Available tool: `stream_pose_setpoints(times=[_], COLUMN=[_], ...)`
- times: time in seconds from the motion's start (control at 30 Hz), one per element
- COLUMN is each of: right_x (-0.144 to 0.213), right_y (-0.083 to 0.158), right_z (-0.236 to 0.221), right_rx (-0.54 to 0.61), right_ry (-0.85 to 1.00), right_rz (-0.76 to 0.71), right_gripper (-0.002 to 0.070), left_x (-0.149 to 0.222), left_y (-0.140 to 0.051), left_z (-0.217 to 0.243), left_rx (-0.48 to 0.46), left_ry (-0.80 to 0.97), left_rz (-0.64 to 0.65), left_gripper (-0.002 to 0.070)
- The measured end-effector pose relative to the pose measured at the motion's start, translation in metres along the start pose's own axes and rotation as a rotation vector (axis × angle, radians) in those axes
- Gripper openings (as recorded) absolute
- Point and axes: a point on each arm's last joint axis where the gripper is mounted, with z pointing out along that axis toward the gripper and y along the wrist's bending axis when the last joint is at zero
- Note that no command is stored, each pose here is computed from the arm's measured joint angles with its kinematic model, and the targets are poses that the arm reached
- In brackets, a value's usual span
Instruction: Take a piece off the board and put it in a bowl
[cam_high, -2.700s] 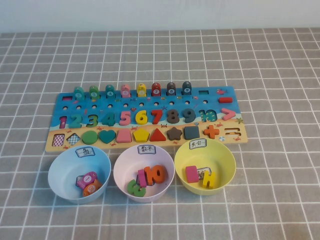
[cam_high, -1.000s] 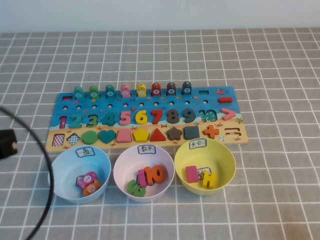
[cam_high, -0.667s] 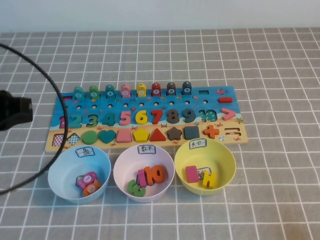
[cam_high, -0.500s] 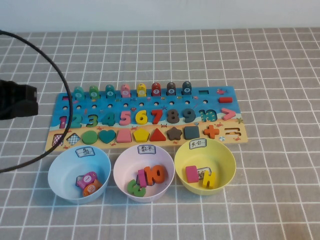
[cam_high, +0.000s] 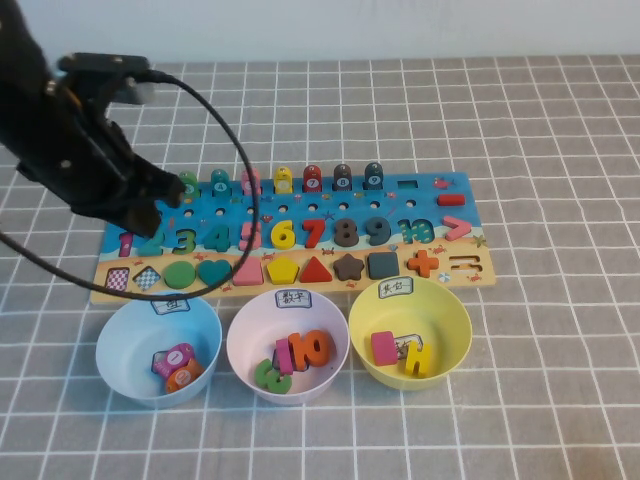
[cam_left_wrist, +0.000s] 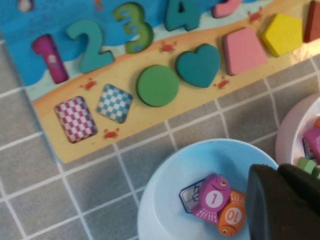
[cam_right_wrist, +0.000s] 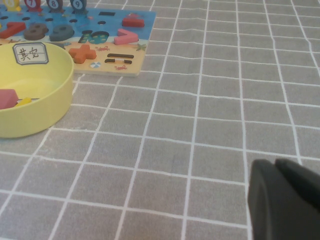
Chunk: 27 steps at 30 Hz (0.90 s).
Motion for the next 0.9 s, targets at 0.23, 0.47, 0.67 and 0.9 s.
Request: stream_pose_setpoints(times=[0.23,0.47,0.67,0.9], right_x=[0.0,0.0,0.0,0.0], right_y=[0.0,0.0,0.0,0.0], right_z=[0.0,0.0,0.0,0.0], right_rx=[0.0,0.0,0.0,0.0], right_ry=[0.0,0.0,0.0,0.0], right_rz=[0.0,0.0,0.0,0.0], right_gripper=[-0.0017,-0.0017,-0.0017,-0.0017], left_x=[-0.007,-0.008,-0.01,-0.011], left_y=[0.001,0.009,0.01,0.012], left_z=[0.033,0.051,0.058,0.066], left_rx=[-0.012,-0.049,-0.021,0.027], left_ry=[0.112,0.164,0.172,0.183], left_rz=[-0.016,0.075,0.477,1.007], left_gripper=[-0.0001,-0.0001,-0.0001,-0.0001])
